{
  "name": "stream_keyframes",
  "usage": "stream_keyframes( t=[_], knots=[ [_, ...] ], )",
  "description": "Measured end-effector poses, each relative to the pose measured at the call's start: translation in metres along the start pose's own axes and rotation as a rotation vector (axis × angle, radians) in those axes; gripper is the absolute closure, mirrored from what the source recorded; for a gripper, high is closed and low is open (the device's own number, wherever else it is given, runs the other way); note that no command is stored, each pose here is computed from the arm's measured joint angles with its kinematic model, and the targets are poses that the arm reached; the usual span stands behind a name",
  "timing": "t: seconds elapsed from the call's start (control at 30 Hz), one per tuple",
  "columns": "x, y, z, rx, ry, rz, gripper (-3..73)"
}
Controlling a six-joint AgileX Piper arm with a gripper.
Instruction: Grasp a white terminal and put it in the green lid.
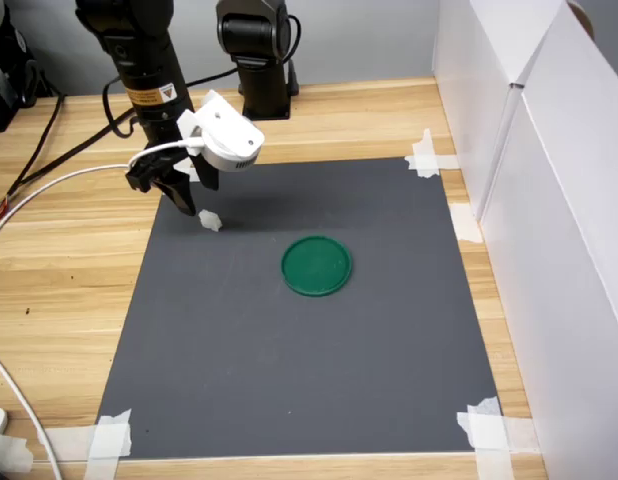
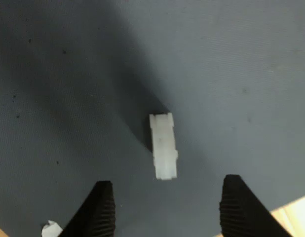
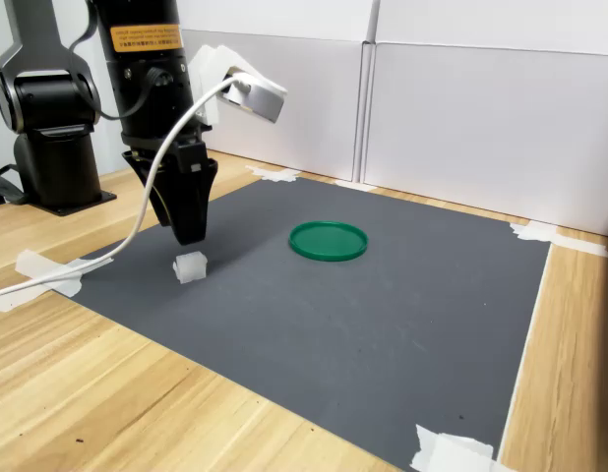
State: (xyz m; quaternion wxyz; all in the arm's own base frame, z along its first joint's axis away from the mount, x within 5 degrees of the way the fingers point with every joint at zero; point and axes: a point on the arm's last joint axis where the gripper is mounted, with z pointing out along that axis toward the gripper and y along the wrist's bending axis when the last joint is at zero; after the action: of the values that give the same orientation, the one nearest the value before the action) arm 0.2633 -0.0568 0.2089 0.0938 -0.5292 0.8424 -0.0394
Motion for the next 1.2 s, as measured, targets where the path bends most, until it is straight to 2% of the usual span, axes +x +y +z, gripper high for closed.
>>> stream_keyframes(
  t=[0.13, 0.33, 0.57, 0.93, 1.07, 1.2],
  knots=[
    [0.001, -0.001, 0.012, -0.025, 0.009, -0.004, 15.5],
    [0.006, 0.009, 0.027, -0.009, 0.020, -0.037, 15.5],
    [0.006, 0.007, 0.030, 0.025, 0.018, -0.041, 15.5],
    [0.006, 0.005, 0.039, 0.019, 0.013, -0.003, 15.7],
    [0.005, 0.005, 0.039, 0.021, 0.003, 0.010, 18.8],
    [0.004, 0.005, 0.039, 0.022, -0.003, 0.018, 26.3]
  ],
)
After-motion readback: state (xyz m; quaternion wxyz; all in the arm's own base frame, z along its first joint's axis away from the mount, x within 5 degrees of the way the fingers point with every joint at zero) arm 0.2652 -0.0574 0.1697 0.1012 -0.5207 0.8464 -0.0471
